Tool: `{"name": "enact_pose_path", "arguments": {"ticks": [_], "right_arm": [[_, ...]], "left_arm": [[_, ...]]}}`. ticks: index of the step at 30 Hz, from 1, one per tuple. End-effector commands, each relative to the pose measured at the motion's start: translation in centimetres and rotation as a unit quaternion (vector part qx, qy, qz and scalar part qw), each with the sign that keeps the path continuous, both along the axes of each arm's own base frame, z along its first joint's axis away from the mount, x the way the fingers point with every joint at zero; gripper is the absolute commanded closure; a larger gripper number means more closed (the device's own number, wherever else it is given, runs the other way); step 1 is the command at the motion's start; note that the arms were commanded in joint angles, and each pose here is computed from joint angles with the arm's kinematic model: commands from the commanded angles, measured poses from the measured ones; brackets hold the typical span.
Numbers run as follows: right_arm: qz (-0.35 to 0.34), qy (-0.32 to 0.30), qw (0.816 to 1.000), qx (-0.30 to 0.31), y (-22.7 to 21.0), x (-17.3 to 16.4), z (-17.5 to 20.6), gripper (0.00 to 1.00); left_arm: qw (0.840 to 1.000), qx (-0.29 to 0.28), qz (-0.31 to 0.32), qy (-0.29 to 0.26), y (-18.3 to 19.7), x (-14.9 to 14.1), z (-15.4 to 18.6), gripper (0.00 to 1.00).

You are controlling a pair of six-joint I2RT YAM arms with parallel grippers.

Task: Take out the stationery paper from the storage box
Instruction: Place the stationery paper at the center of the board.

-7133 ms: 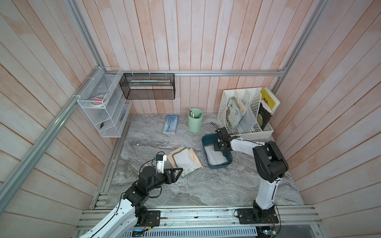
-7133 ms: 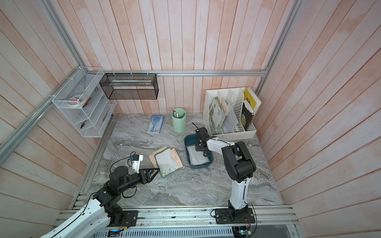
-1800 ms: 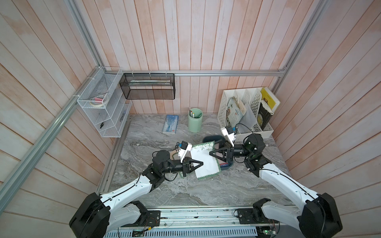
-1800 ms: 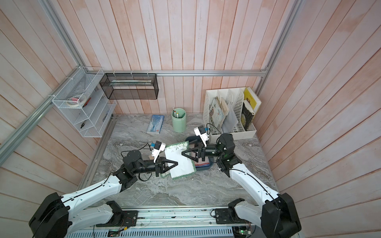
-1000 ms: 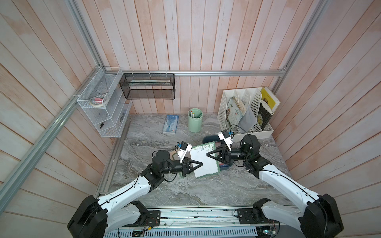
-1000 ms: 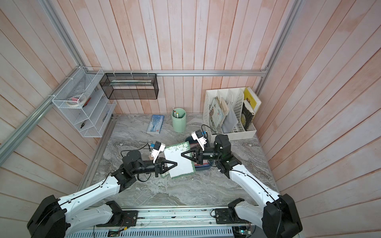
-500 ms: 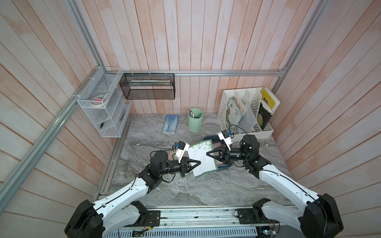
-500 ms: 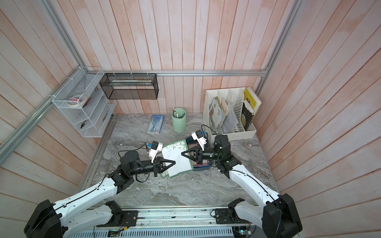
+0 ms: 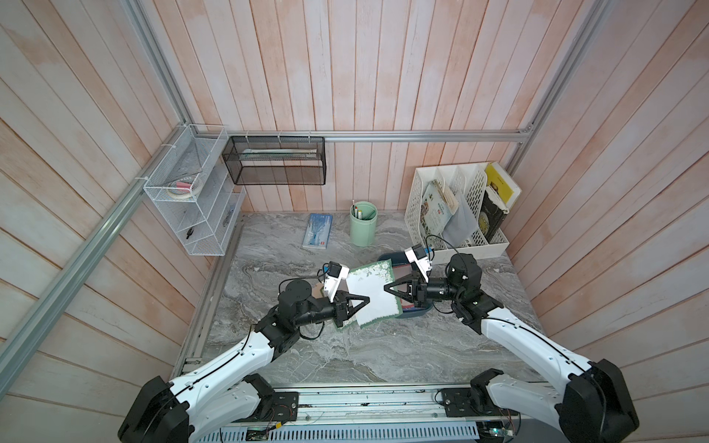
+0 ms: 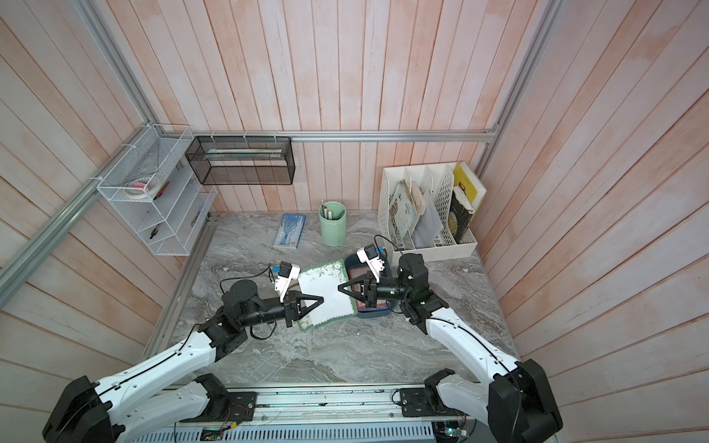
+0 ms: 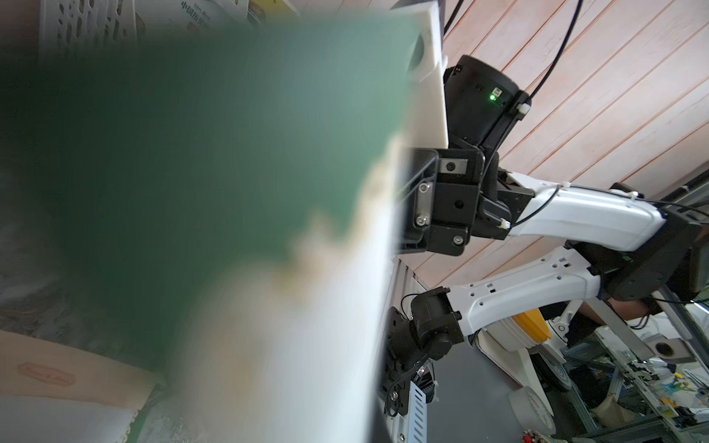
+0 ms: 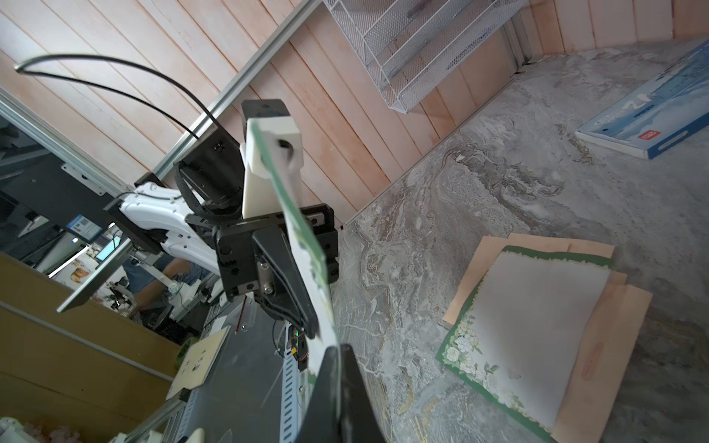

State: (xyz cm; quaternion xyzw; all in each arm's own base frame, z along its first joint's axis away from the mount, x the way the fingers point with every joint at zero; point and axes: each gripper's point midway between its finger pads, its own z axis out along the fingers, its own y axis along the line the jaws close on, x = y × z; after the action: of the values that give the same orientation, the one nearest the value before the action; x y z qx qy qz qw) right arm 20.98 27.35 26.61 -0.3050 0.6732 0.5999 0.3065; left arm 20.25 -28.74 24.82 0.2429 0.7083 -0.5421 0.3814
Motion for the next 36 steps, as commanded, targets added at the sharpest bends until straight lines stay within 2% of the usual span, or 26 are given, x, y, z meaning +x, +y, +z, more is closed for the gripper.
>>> {"name": "enact_pose_path", "arguments": {"ticks": [1, 2, 3, 4, 8, 11, 15, 17, 19, 23, 25, 26, 28, 29, 32, 36], "right_arm": [[-0.023, 0.006, 1.000, -0.012, -0.2, 0.7, -0.8, 0.92], [-0.037, 0.010, 0.999, -0.019, -0.3, 1.2, -1.1, 0.67], [-0.049, 0.013, 0.998, -0.027, -0.5, 1.6, -1.5, 0.51], [-0.054, 0.014, 0.998, -0.034, -0.5, 1.8, -1.8, 0.40], [-0.065, 0.020, 0.997, -0.048, -0.7, 2.4, -2.4, 0.38], [-0.165, 0.019, 0.980, -0.111, -2.2, 5.5, -4.2, 0.37], [-0.302, 0.029, 0.923, -0.235, -6.0, 9.8, -8.1, 0.36], [-0.353, 0.043, 0.888, -0.293, -8.0, 11.4, -10.0, 0.36], [-0.392, 0.052, 0.855, -0.336, -9.6, 12.7, -11.6, 0.36], [-0.419, 0.071, 0.806, -0.413, -11.3, 14.4, -15.4, 0.36], [-0.427, 0.077, 0.777, -0.455, -12.2, 15.1, -17.3, 0.36], [-0.433, 0.084, 0.759, -0.480, -12.8, 15.5, -18.2, 0.35], [-0.430, 0.091, 0.739, -0.511, -13.1, 16.3, -19.7, 0.35], [-0.427, 0.094, 0.732, -0.523, -13.1, 16.7, -20.4, 0.35], [-0.427, 0.092, 0.716, -0.545, -13.2, 17.7, -22.1, 0.35], [-0.427, 0.094, 0.702, -0.562, -13.2, 18.7, -23.8, 0.34]], "left_arm": [[0.999, 0.013, 0.047, -0.003, 1.5, 1.1, -0.7, 1.00], [0.998, 0.016, 0.061, 0.001, 1.9, 1.5, -1.0, 1.00], [0.997, 0.021, 0.080, 0.009, 2.5, 2.1, -1.3, 1.00], [0.995, 0.027, 0.097, 0.017, 3.1, 2.6, -1.8, 1.00], [0.986, 0.049, 0.153, 0.053, 5.3, 4.3, -3.8, 1.00], [0.972, 0.077, 0.203, 0.091, 7.2, 5.7, -6.6, 1.00], [0.951, 0.096, 0.246, 0.160, 9.5, 7.0, -11.1, 1.00], [0.936, 0.116, 0.266, 0.200, 10.4, 7.4, -13.4, 1.00], [0.927, 0.132, 0.272, 0.223, 10.7, 7.6, -14.8, 1.00], [0.919, 0.146, 0.269, 0.250, 10.5, 7.8, -16.4, 1.00], [0.914, 0.154, 0.272, 0.259, 10.6, 7.8, -16.9, 0.90], [0.911, 0.159, 0.276, 0.260, 10.8, 7.9, -17.0, 0.80], [0.901, 0.177, 0.293, 0.266, 11.5, 7.9, -17.4, 0.51], [0.891, 0.190, 0.311, 0.271, 12.2, 7.9, -17.6, 0.41], [0.863, 0.234, 0.356, 0.270, 14.2, 7.7, -17.6, 0.28], [0.841, 0.267, 0.396, 0.256, 16.2, 7.1, -16.4, 0.22]]}}
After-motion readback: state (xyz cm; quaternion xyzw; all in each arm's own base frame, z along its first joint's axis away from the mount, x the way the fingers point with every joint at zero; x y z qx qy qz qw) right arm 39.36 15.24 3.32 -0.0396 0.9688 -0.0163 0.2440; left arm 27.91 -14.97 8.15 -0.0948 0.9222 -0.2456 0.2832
